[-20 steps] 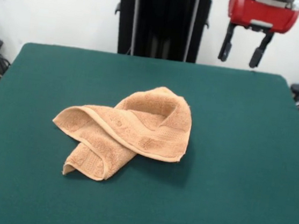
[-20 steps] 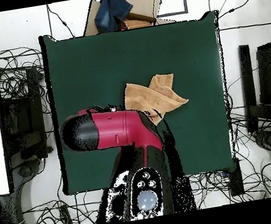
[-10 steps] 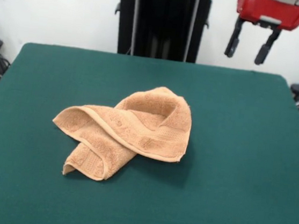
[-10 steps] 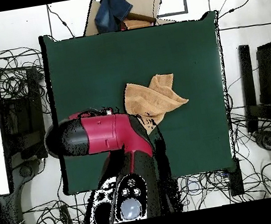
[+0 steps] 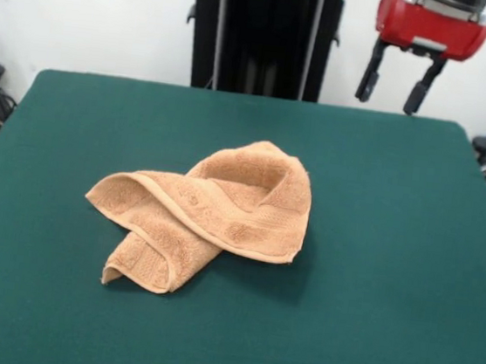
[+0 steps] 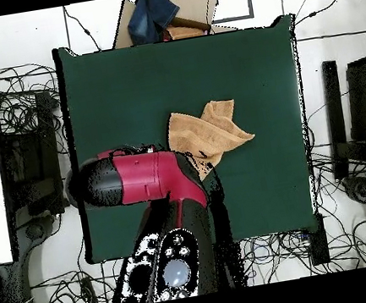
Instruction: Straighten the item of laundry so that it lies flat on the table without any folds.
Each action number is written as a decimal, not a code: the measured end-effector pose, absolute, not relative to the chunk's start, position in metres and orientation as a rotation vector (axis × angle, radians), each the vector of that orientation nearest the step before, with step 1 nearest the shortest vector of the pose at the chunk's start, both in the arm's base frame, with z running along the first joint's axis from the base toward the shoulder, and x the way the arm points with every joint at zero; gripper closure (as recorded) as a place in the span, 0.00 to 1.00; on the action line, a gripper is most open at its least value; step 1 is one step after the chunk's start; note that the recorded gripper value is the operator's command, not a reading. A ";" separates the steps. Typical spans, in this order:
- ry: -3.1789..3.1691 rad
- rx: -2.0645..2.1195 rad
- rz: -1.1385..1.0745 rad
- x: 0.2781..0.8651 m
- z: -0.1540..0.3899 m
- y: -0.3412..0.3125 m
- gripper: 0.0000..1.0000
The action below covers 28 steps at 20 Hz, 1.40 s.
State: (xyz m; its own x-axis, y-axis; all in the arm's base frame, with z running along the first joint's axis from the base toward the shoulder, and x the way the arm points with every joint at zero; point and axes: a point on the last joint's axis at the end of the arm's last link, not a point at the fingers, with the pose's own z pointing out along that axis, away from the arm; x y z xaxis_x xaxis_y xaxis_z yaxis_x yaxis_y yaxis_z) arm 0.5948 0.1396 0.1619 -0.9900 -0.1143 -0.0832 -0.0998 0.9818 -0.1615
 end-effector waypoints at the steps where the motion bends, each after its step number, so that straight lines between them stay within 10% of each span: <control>1: 3.034 -0.160 -0.244 0.595 0.163 0.138 0.00; 28: 3.023 -0.064 -0.259 0.594 0.134 0.102 0.00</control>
